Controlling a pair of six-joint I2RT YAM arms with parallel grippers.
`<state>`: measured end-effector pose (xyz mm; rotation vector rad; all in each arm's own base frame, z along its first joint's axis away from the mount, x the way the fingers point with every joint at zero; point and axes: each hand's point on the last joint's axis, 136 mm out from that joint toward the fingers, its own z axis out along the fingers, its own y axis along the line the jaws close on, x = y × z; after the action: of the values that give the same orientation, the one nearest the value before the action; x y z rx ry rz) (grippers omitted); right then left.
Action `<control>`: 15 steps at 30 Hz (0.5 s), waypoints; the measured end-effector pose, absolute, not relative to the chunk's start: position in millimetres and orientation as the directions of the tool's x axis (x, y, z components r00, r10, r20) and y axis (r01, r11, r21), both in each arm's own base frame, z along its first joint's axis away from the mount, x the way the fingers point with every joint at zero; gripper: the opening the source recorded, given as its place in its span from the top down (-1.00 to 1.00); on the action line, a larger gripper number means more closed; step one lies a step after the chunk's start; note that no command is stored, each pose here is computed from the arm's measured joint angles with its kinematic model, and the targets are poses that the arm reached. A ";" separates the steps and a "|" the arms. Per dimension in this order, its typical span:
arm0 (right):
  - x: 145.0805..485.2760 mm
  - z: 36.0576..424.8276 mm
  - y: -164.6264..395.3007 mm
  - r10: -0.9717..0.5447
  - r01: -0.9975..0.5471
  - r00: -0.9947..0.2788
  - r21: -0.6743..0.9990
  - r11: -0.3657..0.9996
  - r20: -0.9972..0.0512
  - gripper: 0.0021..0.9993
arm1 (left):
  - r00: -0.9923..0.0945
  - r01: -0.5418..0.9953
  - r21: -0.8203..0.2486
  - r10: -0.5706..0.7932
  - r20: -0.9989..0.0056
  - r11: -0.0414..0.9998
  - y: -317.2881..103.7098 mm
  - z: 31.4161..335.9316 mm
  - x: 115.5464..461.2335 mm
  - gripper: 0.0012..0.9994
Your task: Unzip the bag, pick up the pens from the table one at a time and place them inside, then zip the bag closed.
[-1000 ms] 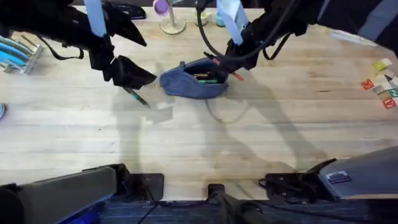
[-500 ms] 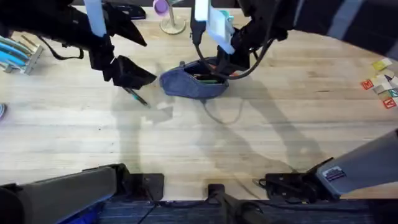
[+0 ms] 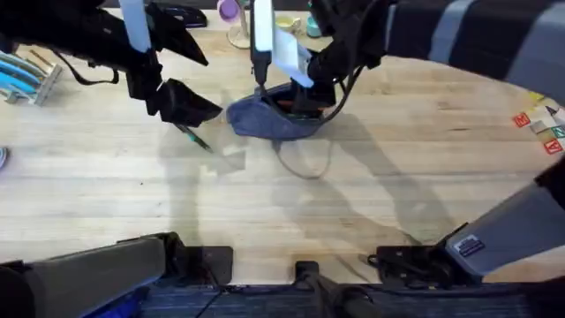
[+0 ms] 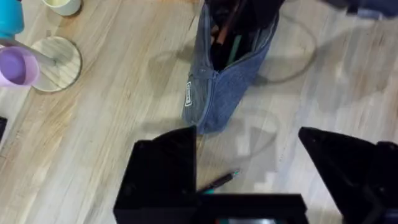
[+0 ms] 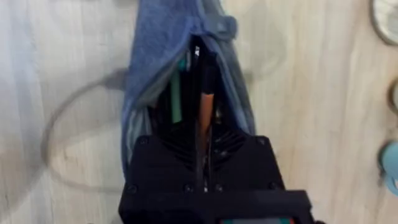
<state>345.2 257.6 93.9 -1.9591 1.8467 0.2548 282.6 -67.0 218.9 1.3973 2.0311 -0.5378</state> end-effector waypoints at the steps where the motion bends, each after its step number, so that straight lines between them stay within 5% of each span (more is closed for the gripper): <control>1: 344.8 90.4 259.3 -0.904 -0.983 0.096 -0.180 -0.022 -0.417 0.94 | -0.258 0.933 0.010 0.685 -0.681 0.361 -67.0 218.9 282.6 -0.99; 15: 358.3 90.5 282.8 -0.879 -0.965 0.157 -0.258 -0.040 -0.450 0.94 | -0.258 0.933 0.010 0.685 -0.681 0.361 -67.0 218.9 282.6 -0.99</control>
<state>358.3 282.8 90.5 -1.9446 1.7482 0.2285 282.6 -67.0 218.9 1.3974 2.0310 -0.5377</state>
